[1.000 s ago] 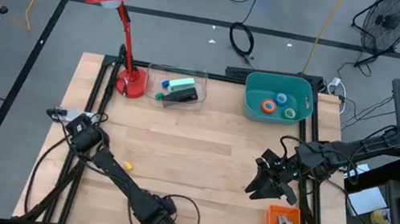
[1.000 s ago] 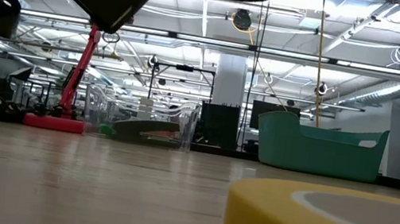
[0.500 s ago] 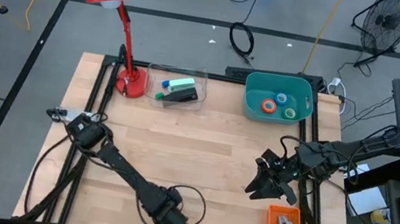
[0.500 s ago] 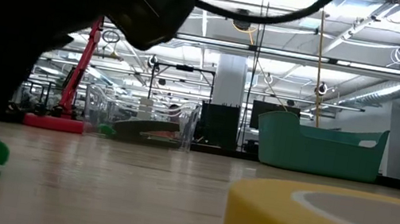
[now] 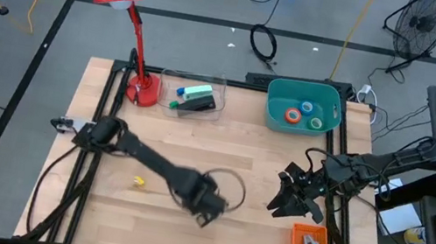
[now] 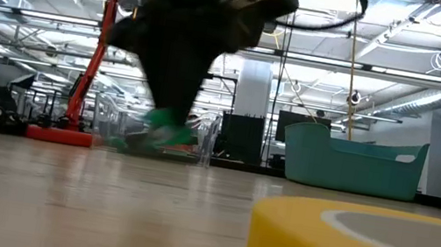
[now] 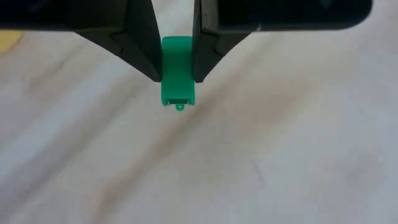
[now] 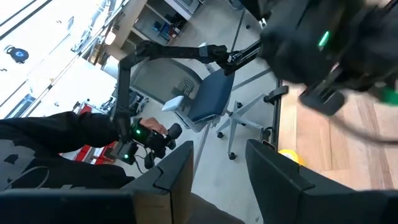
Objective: Pick and place Stapler, Stapler remover, tape
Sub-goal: Put the small green stapler into the transparent bin
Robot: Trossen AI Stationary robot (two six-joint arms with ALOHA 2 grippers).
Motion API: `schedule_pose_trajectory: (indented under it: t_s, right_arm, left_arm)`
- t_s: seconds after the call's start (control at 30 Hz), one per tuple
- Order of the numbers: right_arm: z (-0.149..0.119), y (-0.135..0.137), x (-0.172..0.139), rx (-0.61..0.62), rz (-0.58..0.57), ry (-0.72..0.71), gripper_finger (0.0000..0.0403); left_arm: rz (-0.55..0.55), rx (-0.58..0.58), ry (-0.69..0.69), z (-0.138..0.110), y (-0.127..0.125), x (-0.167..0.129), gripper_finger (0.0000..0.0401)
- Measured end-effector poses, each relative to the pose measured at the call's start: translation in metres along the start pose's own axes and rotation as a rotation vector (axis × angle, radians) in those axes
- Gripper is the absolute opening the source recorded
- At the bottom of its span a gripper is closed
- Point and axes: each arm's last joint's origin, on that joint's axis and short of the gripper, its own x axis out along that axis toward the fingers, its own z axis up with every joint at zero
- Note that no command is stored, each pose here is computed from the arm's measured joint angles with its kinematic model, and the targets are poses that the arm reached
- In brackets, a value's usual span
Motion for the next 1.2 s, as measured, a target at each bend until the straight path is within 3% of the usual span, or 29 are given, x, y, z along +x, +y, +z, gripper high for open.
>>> schedule_pose_trajectory:
  t_s: [0.3, 0.53, 0.83, 1.0, 1.2]
  right_arm:
    - [0.0, 0.0, 0.0, 0.0, -0.003, -0.001, 0.0139]
    - [0.002, -0.001, 0.0, -0.006, -0.036, -0.049, 0.0139]
    - [0.004, -0.003, -0.001, 0.021, -0.115, -0.144, 0.0139]
    - [0.006, -0.005, -0.001, 0.005, -0.18, -0.216, 0.0139]
    - [0.008, -0.006, -0.002, -0.001, -0.222, -0.264, 0.0139]
  left_arm:
    - [0.043, -0.094, -0.241, 0.069, 0.076, -0.08, 0.0061]
    - [0.075, -0.134, -0.315, 0.121, 0.152, -0.115, 0.006]
    - [0.074, -0.103, -0.285, 0.167, 0.246, -0.128, 0.0061]
    - [0.058, -0.044, -0.31, 0.184, 0.276, -0.126, 0.0062]
    - [0.013, 0.066, -0.264, 0.197, 0.285, -0.108, 0.0062]
